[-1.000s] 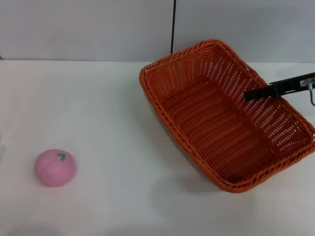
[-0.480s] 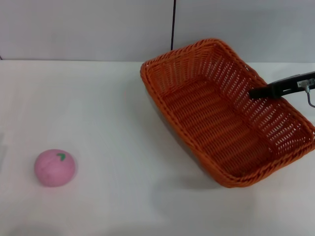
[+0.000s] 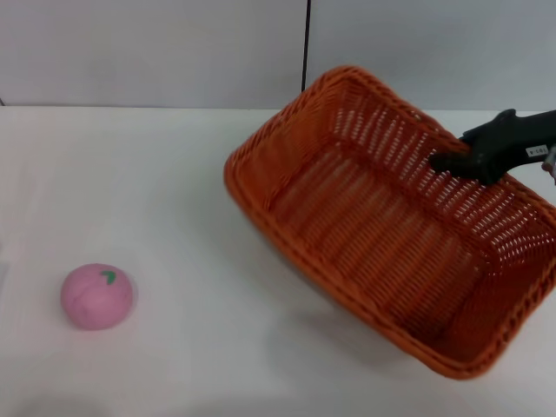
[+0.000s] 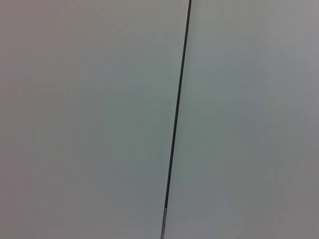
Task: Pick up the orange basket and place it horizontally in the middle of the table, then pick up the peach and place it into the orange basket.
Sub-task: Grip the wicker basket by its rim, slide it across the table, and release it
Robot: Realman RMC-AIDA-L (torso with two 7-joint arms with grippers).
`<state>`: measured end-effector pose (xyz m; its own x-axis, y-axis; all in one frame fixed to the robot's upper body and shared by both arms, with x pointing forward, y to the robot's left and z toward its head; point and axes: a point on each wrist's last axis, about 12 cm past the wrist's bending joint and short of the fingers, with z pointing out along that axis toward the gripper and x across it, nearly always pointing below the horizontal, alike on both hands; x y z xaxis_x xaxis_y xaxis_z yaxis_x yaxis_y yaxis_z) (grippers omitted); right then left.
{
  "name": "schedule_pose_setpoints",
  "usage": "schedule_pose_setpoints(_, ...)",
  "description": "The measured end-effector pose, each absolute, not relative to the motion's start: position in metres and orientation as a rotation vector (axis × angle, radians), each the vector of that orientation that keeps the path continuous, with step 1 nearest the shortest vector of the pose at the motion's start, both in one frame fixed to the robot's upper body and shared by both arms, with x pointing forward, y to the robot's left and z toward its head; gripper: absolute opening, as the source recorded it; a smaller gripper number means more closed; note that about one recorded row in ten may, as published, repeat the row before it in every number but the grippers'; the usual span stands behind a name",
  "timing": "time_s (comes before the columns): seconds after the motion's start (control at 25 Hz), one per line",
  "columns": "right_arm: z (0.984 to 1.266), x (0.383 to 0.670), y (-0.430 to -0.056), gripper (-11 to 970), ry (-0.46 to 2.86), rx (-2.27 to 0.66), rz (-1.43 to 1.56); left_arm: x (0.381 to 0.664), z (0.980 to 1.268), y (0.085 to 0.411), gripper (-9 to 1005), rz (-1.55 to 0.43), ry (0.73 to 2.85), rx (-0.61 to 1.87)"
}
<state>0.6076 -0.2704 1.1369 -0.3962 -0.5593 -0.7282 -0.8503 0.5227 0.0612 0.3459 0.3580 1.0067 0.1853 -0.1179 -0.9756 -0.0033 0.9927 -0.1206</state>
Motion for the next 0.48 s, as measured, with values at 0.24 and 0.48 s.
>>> schedule_pose_setpoints(0.24, 1.146, 0.603, -0.263, 159, 1.889, -1.420, 0.472, 0.341, 1.009, 0.359, 627, -0.070, 1.369, -0.095)
schedule_pose_setpoints(0.48, 1.155, 0.605, -0.252, 167, 1.637, -1.642, 0.347, 0.337, 1.011, 0.360, 621, -0.065, 1.349, -0.083)
